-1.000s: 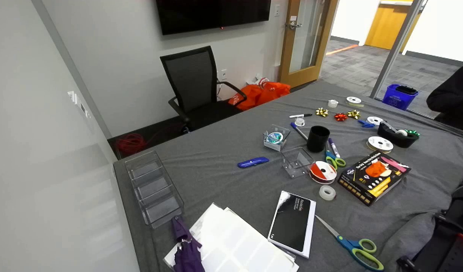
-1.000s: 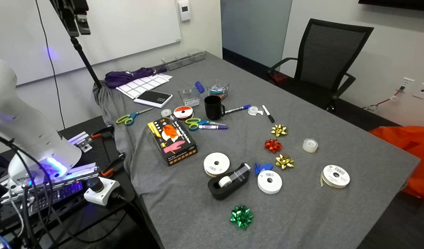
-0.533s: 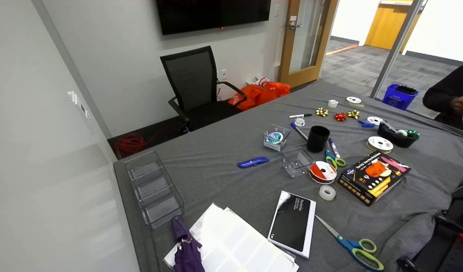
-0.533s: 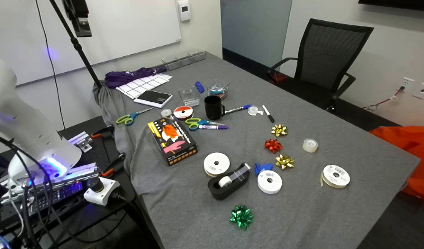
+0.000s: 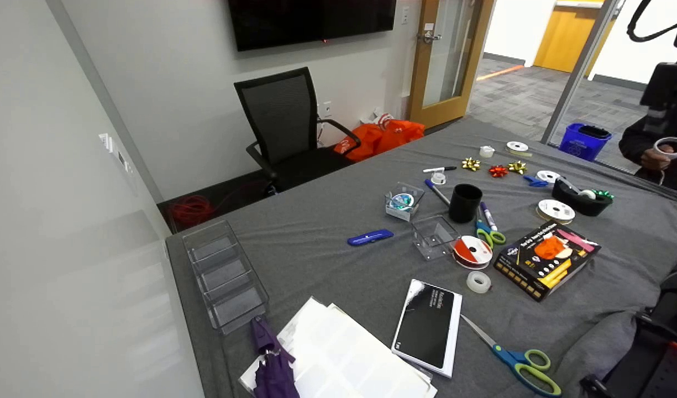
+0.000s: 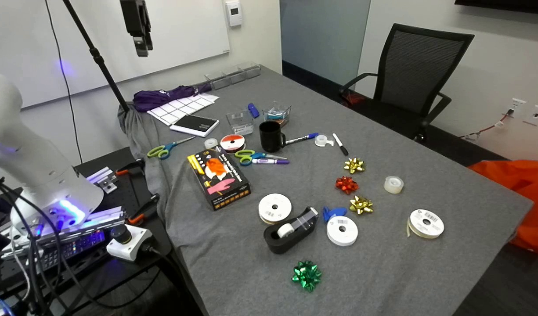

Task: Put the marker that is at the right of the black cup in the black cup

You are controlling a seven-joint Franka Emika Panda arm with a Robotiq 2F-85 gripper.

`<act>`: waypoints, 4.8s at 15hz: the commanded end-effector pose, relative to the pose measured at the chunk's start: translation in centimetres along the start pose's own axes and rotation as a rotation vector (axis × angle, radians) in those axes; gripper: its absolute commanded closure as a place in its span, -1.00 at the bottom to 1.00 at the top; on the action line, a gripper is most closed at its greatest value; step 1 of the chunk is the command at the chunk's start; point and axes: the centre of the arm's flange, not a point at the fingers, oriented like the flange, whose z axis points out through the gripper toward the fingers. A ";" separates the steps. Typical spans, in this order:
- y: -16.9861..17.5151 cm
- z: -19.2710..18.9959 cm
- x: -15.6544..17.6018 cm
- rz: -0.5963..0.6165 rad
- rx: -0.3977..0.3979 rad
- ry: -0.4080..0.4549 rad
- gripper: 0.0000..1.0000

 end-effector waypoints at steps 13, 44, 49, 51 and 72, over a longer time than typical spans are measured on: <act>1.6 4.6 13.2 0.402 0.107 0.134 -1.00; 1.7 32.3 27.7 0.461 0.107 0.246 -1.00; 1.5 35.5 29.4 0.450 0.095 0.320 -1.00; 1.8 36.1 30.6 0.446 0.096 0.336 -1.00; 1.8 36.8 31.8 0.442 0.135 0.259 -1.00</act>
